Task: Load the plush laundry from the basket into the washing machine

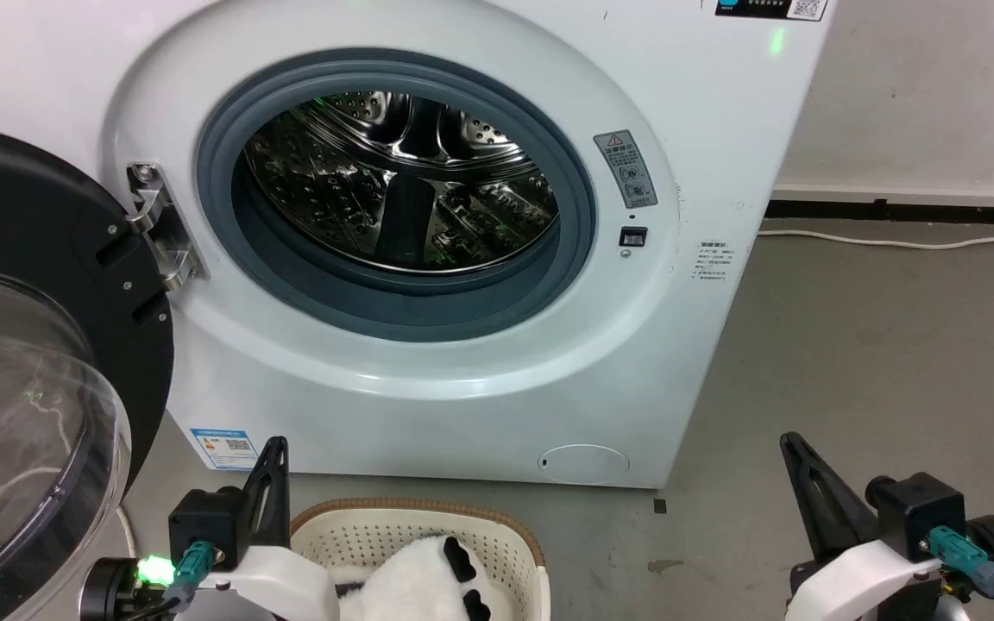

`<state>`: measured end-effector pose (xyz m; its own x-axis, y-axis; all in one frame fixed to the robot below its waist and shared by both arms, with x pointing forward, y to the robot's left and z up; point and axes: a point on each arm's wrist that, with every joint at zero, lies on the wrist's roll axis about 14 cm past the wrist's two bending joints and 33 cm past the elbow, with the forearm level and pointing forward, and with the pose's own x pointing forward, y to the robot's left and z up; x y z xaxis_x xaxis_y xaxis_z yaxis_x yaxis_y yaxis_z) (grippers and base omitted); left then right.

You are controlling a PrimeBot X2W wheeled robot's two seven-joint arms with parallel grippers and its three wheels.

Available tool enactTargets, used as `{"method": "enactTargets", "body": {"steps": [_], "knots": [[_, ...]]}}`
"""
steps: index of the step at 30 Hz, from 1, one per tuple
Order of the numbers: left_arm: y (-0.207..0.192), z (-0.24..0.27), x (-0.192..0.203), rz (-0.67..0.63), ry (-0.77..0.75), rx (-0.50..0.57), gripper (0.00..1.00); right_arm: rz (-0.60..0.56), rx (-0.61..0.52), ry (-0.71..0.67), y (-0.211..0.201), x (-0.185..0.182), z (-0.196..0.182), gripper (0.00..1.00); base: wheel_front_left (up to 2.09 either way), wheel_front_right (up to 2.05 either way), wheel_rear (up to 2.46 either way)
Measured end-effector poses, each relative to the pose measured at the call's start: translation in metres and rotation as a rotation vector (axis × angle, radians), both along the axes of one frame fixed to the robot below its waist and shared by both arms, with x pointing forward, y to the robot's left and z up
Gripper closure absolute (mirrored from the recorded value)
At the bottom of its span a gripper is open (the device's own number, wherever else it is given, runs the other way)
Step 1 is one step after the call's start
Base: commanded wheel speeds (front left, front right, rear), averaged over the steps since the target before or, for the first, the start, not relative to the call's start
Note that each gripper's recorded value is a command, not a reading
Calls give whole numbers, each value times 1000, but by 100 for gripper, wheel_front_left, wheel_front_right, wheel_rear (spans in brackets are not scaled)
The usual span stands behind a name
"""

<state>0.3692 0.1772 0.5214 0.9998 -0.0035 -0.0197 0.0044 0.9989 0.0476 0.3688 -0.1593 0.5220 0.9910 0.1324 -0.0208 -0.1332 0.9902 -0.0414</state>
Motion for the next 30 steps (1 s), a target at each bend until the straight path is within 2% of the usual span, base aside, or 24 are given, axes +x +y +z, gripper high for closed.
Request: {"method": "enactTargets", "body": {"steps": [1,14,30], "knots": [[0,0,0,0,1,0,0,0,1,0,0,0,0,0,0,0,0],[-9,-8,1,-26,13,-11,0,-11,14,-7,-4,0,-1,0,0,0,0],[-29,-70,23,-97,189,-31,0,-50,42,39,-16,12,-23,0,0,0,0]]}}
